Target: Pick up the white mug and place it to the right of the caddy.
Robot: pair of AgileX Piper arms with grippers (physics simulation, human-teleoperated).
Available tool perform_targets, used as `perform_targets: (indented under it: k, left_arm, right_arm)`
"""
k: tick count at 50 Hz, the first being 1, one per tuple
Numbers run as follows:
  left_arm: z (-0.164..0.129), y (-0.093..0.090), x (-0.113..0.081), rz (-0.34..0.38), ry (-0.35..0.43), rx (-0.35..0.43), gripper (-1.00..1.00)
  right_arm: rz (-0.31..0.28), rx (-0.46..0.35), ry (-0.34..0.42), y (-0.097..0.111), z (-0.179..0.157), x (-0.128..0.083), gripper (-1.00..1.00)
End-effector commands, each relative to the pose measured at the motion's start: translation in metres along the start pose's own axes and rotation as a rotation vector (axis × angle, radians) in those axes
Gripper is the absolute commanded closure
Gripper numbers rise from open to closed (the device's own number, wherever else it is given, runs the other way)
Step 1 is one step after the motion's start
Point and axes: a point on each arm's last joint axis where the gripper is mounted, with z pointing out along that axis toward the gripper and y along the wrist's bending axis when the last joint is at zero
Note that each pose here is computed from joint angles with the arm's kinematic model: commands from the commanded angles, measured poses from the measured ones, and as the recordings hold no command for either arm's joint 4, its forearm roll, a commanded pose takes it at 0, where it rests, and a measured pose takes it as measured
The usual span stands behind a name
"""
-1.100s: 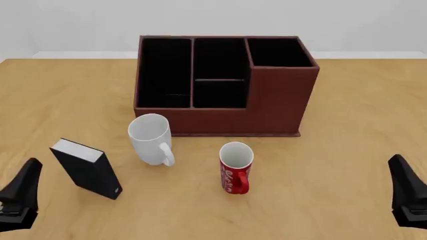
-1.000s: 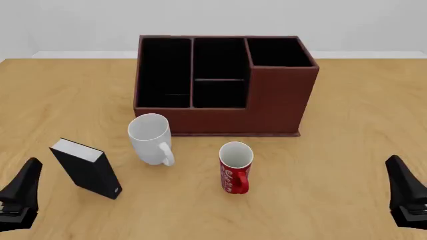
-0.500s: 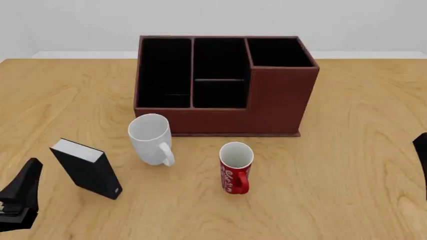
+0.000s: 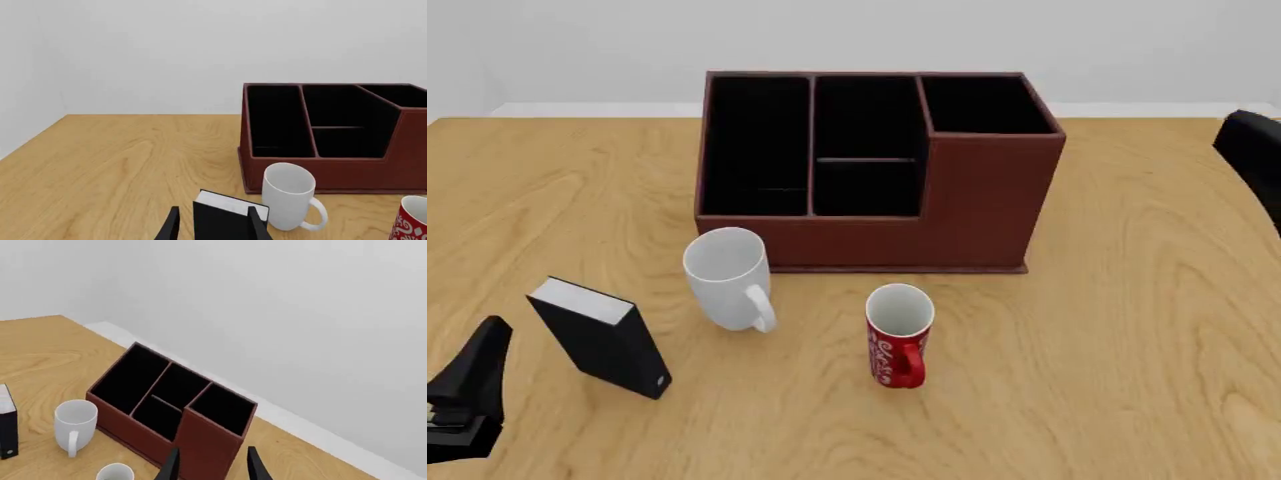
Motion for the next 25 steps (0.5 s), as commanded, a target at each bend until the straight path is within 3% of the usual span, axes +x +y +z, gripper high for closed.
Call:
perform_targets:
  k: [1, 4, 16, 25]
  left_arm:
    - [0.000, 0.000, 0.000, 0.000, 0.000, 0.000, -1.00]
    - [0.000, 0.000, 0.000, 0.000, 0.000, 0.000, -1.00]
    - [0.000, 0.000, 0.000, 0.000, 0.000, 0.000, -1.00]
    - [0.000, 0.000, 0.000, 0.000, 0.000, 0.000, -1.00]
  right_arm:
    - [-0.097, -0.166, 0.061, 0.009, 0.055, -0.028, -1.00]
    - [-0.136, -0.184, 0.085, 0.011, 0.065, -0.029, -1.00]
    - [-0.151, -0.312, 0.194, 0.031, 0.108, -0.033, -1.00]
    - [-0.144, -0.365, 0.213, 0.044, 0.130, -0.039, -1.00]
